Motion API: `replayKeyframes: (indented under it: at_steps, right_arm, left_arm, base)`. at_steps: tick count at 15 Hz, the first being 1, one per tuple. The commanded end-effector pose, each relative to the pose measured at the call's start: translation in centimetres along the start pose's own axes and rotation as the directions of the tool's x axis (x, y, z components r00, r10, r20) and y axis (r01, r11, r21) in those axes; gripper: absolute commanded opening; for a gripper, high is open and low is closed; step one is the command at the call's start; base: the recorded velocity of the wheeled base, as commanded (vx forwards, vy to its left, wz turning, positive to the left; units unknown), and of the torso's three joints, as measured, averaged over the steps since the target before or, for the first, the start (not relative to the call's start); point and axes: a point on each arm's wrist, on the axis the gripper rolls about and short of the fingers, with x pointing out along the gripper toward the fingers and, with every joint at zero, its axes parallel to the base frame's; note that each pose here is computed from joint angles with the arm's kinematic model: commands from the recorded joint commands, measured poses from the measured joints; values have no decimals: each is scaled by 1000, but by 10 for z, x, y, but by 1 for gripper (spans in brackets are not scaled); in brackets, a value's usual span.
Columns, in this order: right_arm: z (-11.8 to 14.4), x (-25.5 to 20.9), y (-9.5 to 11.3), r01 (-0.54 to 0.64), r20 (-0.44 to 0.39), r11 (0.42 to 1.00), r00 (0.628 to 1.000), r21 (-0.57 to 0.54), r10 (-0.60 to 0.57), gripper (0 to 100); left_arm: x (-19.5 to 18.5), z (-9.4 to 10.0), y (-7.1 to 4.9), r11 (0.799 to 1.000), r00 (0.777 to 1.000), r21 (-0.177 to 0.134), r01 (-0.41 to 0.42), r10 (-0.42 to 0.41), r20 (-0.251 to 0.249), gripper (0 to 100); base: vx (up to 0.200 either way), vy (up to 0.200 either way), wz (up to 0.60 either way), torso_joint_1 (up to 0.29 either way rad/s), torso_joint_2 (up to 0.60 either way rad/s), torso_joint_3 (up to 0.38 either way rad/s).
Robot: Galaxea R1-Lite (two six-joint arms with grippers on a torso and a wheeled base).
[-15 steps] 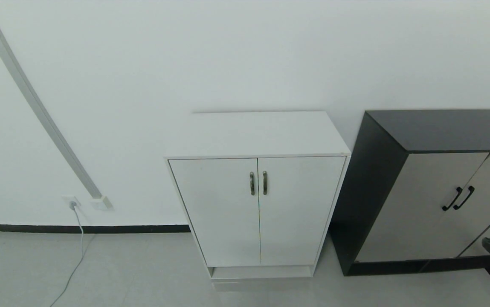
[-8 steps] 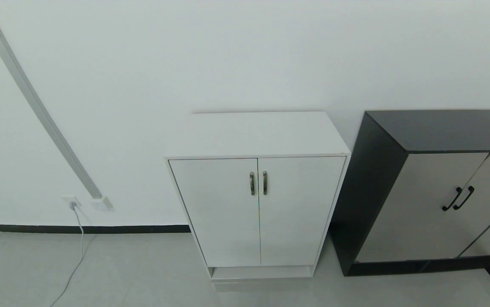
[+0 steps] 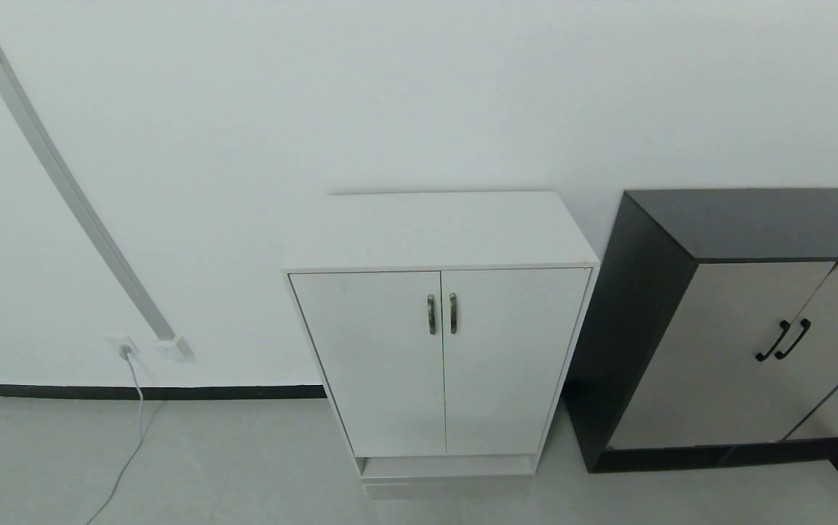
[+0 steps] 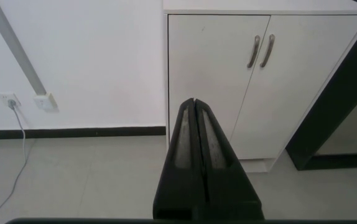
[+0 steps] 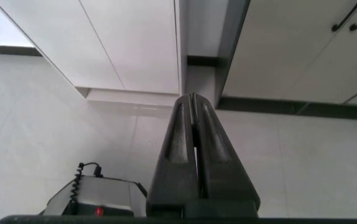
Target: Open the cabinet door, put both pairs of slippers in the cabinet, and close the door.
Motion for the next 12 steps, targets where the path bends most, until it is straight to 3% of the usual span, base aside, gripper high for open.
replayKeyframes:
  at_steps: [1,6,12]
  right_arm:
    - [-4,-4,1,-8,33,1000,999,-7,9,0]
    - [-17,-13,1,-30,39,999,999,-20,31,0]
    - [-21,-23,2,0,173,1000,985,-17,3,0]
  left_arm:
    - [0,0,0,1000,1000,-1,-1,1,0,0]
    - [0,0,0,1000,1000,1,-1,1,0,0]
    - [0,0,0,1000,1000,-1,-1,1,0,0]
  base:
    - [0,0,0,0,0,0]
    - [0,0,0,0,0,0]
    - [0,0,0,0,0,0]
